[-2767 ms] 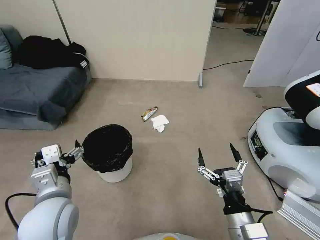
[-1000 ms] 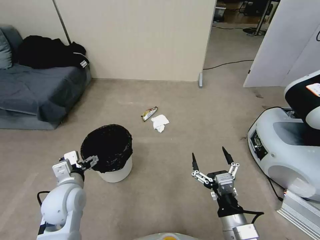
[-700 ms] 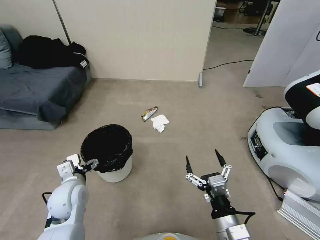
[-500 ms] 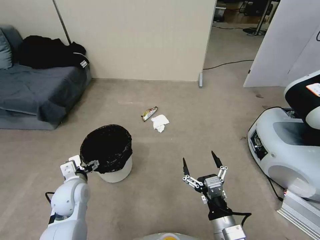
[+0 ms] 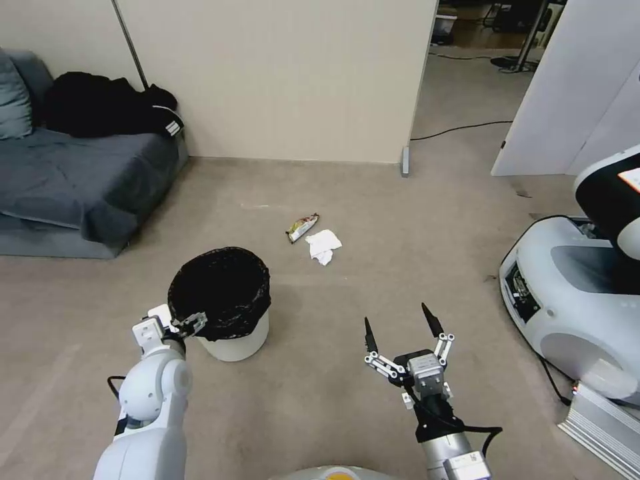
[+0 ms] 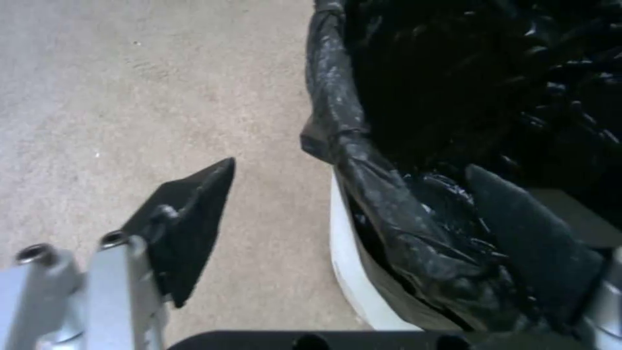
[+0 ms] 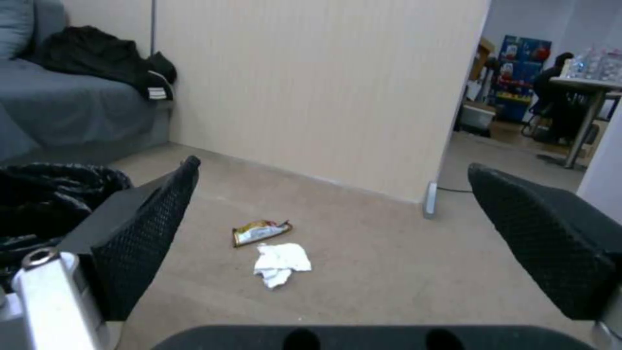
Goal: Pick up the trash bin, then pick up the garbage from the floor and place it into the trash bin.
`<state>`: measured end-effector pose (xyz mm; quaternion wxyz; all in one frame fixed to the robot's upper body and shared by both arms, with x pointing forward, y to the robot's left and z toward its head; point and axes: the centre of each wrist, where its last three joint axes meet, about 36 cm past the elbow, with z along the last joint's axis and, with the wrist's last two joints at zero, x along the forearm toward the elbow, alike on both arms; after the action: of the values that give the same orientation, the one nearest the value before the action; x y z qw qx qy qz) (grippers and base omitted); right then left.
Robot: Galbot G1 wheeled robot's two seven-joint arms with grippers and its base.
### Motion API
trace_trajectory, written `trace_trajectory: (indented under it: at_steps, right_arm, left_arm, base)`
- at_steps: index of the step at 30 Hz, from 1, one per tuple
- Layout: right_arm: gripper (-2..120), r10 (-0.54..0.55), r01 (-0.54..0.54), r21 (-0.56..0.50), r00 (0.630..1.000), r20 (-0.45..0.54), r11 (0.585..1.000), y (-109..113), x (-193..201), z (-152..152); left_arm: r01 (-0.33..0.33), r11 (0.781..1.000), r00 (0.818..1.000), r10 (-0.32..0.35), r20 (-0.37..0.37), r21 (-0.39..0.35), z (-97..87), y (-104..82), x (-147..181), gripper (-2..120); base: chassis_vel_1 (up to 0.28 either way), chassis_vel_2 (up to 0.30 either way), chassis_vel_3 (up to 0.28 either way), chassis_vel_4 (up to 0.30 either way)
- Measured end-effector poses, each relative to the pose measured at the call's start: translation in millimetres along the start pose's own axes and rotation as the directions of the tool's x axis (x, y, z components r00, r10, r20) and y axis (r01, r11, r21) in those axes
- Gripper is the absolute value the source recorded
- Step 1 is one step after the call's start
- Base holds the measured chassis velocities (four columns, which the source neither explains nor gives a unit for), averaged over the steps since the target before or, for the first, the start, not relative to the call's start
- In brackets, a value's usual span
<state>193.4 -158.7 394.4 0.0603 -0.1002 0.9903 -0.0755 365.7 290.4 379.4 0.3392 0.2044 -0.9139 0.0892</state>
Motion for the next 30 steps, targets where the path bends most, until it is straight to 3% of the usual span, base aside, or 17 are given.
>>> trace_trajectory:
  at_steps: [6, 14, 25, 30]
  right_arm:
    - [100, -0.001, 0.001, -0.002, 1.0, 0.003, 1.0, 0, 0, -1]
    - [100, -0.007, 0.007, -0.008, 1.0, 0.005, 1.0, 3, 0, -2]
    - [100, -0.005, 0.005, -0.009, 1.0, 0.01, 1.0, 2, -1, -4]
    - [100, -0.006, 0.006, -0.011, 1.0, 0.01, 1.0, 3, -1, -5]
  left_arm:
    - [-0.002, 1.0, 1.0, 0.003, -0.008, 0.001, 2.6, -5.1, 1, 71]
    - [-0.011, 1.0, 0.999, 0.011, -0.036, 0.002, 13.4, -14.0, 4, 39]
    - [0.005, 1.0, 0.997, -0.005, -0.08, -0.005, 27.4, -14.4, 7, 15]
    - [-0.001, 1.0, 0.993, -0.001, -0.117, -0.011, 37.1, -13.8, 6, 12]
  base:
    - [0.0, 0.0, 0.0, 0.0]
    - [0.0, 0.0, 0.0, 0.0]
    - [0.0, 0.0, 0.0, 0.0]
    - [0.0, 0.0, 0.0, 0.0]
